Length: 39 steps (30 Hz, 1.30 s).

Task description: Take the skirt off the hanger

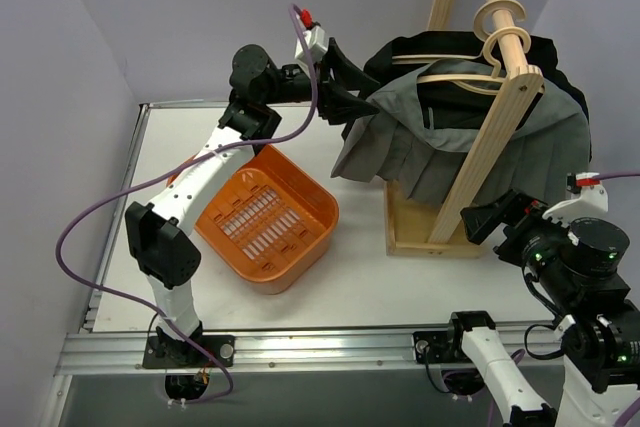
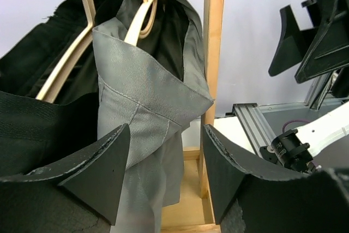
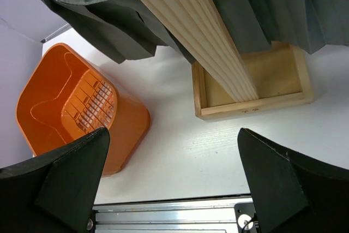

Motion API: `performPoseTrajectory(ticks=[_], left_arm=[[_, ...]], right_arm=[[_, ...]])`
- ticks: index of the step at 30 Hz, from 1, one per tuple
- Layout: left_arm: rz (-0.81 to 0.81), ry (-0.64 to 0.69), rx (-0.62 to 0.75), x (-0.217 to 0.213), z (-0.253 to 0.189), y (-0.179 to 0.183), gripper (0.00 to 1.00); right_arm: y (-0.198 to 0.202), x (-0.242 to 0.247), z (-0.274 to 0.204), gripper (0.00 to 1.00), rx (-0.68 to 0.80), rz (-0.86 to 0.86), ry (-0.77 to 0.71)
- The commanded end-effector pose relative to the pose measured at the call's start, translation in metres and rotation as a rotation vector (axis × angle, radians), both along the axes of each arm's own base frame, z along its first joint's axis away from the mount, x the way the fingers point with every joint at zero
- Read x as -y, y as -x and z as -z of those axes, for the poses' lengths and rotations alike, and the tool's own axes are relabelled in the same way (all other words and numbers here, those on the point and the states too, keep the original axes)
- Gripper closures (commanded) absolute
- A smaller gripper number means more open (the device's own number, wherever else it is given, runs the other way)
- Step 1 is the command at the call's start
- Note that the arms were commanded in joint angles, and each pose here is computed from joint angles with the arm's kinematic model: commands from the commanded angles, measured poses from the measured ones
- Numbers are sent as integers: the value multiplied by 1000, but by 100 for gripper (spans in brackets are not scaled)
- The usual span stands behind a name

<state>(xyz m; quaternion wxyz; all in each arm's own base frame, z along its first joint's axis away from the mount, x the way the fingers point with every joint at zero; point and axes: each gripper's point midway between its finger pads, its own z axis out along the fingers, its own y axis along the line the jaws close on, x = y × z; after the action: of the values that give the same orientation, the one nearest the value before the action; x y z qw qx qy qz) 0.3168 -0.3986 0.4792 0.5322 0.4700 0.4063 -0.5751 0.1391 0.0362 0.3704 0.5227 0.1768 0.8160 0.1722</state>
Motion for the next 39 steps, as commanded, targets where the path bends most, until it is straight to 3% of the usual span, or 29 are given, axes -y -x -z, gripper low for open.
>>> performPoseTrajectory(ticks=[1, 12, 19, 35, 39], left_arm=[[-51, 12, 46, 1, -5, -10, 35], [-38, -4, 76, 19, 10, -8, 23], [-14, -35, 71, 37, 26, -19, 22], [-21, -33, 102, 54, 17, -7, 18], [6, -65, 91, 62, 22, -1, 24]], right_arm=[[0, 4, -5, 0, -11, 14, 21], [-1, 4, -6, 0, 21, 13, 18], [-3, 7, -2, 0, 5, 23, 36], [10, 11, -6, 0, 8, 31, 61], [9, 11, -6, 0, 11, 32, 57]])
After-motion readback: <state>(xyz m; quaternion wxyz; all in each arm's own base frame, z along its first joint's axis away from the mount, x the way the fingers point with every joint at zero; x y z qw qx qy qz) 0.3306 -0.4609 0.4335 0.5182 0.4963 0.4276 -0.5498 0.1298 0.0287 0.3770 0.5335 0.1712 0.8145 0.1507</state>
